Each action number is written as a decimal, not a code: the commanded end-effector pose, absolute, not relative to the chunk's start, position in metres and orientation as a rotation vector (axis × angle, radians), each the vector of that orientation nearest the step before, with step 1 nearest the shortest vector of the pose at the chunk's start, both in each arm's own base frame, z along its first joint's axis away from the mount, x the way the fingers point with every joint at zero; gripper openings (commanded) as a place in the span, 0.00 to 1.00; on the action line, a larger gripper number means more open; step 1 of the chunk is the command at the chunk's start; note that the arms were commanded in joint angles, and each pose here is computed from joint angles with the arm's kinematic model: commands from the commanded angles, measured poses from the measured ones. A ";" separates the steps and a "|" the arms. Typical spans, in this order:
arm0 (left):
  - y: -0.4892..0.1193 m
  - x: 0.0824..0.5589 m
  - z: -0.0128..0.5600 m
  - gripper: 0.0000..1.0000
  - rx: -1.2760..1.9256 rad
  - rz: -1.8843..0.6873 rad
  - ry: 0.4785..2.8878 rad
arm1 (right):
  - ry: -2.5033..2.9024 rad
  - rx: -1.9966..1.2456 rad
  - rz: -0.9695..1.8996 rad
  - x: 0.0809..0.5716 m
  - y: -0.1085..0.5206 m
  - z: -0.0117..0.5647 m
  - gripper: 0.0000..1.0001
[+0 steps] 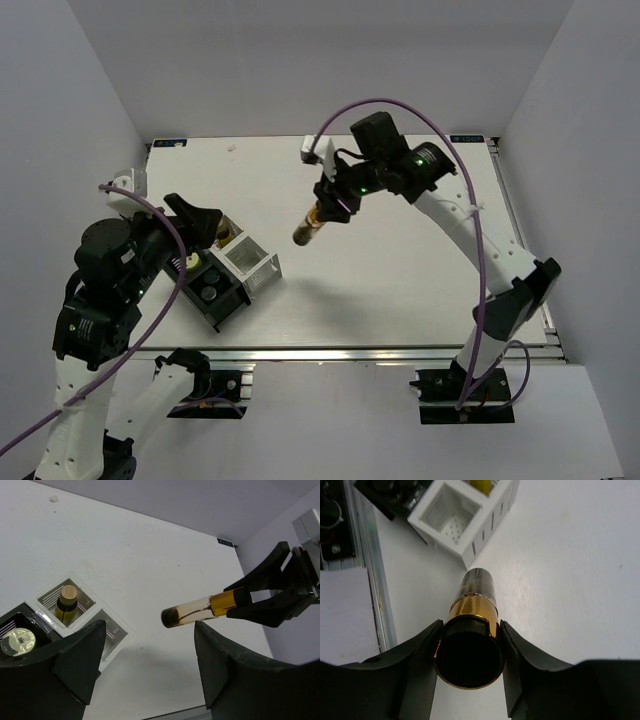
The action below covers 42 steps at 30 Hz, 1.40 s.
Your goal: Organize the condiment bottles
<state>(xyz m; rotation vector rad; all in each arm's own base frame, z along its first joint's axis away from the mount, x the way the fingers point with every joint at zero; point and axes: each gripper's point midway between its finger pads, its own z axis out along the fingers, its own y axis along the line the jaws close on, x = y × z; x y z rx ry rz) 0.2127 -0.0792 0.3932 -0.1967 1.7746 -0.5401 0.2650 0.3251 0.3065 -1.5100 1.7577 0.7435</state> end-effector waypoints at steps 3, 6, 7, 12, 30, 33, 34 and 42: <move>-0.066 0.202 0.403 0.81 -0.262 -0.523 1.718 | 1.556 -1.482 0.877 0.256 0.391 0.362 0.00; -0.063 0.196 0.402 0.81 -0.277 -0.525 1.712 | 1.522 -1.488 0.891 0.255 0.414 0.363 0.00; -0.063 0.195 0.402 0.82 -0.278 -0.526 1.712 | 1.516 -1.489 0.898 0.254 0.419 0.362 0.00; -0.057 0.188 0.398 0.82 -0.301 -0.512 1.713 | 1.503 -1.526 0.928 0.246 0.443 0.350 0.00; -0.043 0.164 0.387 0.84 -0.349 -0.495 1.702 | 1.559 -1.628 0.822 0.248 0.479 0.285 0.00; -0.043 0.163 0.384 0.84 -0.352 -0.496 1.703 | 1.563 -1.661 0.800 0.246 0.477 0.269 0.00; -0.043 0.164 0.383 0.84 -0.354 -0.498 1.702 | 1.559 -1.676 0.796 0.243 0.478 0.265 0.00; -0.048 0.165 0.384 0.85 -0.340 -0.522 1.706 | 1.577 -1.730 0.774 0.239 0.490 0.233 0.00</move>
